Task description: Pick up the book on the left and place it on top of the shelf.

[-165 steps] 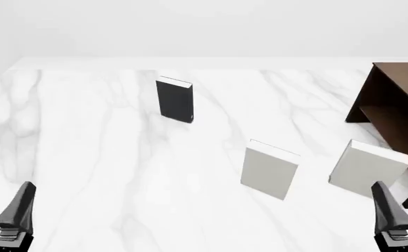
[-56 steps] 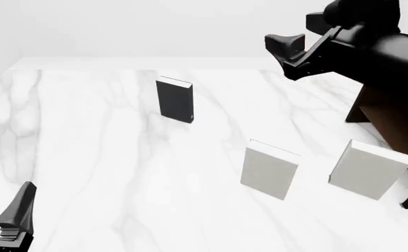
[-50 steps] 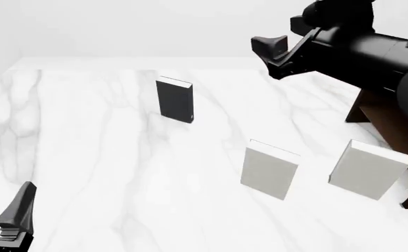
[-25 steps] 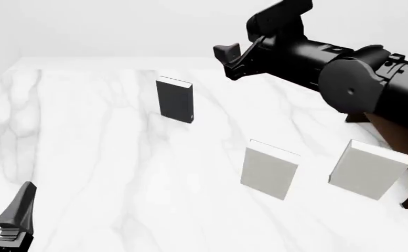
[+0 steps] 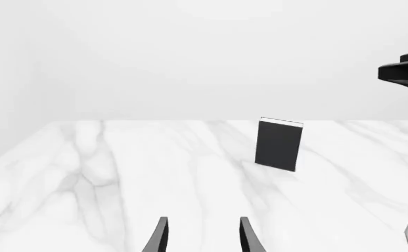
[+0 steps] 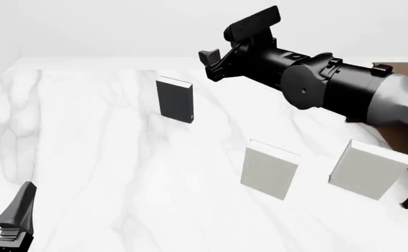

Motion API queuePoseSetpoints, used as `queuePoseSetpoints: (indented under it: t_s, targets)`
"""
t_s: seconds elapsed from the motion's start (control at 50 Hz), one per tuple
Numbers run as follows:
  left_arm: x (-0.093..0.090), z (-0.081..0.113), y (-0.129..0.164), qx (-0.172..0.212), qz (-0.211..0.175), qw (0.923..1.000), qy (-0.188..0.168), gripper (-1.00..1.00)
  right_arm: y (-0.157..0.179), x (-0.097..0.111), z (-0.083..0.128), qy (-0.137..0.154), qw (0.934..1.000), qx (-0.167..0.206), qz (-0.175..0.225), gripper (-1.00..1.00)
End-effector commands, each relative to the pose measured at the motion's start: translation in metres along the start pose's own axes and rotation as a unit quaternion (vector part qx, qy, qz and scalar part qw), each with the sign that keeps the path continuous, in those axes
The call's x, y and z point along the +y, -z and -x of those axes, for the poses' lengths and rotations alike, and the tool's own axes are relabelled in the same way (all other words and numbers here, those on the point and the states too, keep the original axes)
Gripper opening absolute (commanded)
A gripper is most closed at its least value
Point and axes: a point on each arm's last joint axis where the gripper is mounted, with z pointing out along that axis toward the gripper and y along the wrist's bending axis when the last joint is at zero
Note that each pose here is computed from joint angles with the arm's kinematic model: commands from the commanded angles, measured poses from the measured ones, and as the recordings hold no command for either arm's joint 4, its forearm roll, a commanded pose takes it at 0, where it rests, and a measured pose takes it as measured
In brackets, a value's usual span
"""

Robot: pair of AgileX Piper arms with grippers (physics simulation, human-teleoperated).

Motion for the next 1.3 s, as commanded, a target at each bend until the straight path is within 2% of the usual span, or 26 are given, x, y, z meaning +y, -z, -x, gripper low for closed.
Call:
queuePoseSetpoints:
  t_s: [0.02,0.76,1.3]
  targets:
    - [0.000,0.000,0.000,0.000,0.000,1.0000,0.000,1.00,-0.020,0.002,-0.012,-0.007,1.0000,0.007,0.001,1.00]
    - [0.000,0.000,0.000,0.000,0.000,1.0000,0.000,1.00,-0.084,-0.007,-0.057,-0.026,0.9990,0.034,-0.012,1.00]
    - [0.000,0.000,0.000,0.000,0.000,1.0000,0.000,1.00,-0.126,-0.011,-0.089,-0.024,0.9980,0.057,-0.016,1.00]
